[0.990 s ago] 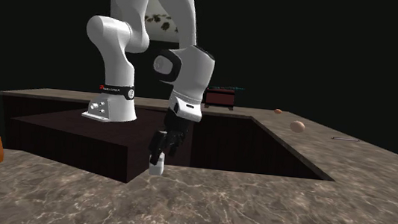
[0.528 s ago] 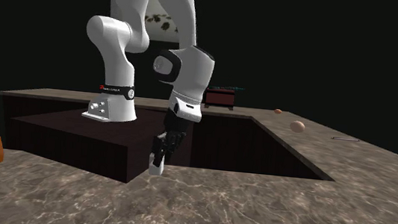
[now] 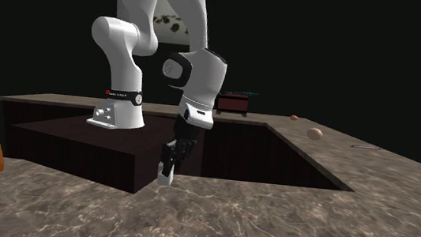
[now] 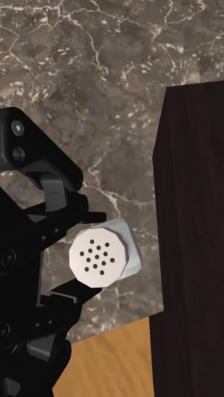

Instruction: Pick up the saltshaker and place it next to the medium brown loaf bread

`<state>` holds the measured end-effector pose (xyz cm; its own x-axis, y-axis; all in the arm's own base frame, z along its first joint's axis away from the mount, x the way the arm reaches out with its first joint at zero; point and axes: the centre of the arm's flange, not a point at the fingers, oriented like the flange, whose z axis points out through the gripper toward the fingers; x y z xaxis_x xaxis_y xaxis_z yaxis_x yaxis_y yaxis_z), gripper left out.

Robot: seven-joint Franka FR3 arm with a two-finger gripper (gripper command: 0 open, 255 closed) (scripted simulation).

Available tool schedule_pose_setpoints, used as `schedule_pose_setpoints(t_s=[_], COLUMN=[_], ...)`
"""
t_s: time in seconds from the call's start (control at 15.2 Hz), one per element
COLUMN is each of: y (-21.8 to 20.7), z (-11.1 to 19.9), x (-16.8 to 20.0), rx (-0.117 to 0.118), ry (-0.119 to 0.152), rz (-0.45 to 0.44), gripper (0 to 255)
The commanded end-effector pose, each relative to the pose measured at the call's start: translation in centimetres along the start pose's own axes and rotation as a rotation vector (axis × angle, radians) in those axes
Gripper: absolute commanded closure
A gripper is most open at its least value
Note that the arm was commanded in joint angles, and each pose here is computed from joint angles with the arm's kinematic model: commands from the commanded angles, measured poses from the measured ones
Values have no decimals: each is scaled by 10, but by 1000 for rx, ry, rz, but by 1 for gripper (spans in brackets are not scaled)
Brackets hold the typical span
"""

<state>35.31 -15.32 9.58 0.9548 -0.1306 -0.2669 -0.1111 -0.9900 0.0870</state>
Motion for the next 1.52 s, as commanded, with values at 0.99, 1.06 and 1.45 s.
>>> schedule_pose_setpoints(t_s=[0.99, 1.06, 1.45], y=[8, 8, 11], z=[-81, -86, -116], x=[-23, -24, -33], rx=[0, 0, 0], ry=[0, 0, 0], rz=[1, 1, 1], gripper=[255, 255, 255])
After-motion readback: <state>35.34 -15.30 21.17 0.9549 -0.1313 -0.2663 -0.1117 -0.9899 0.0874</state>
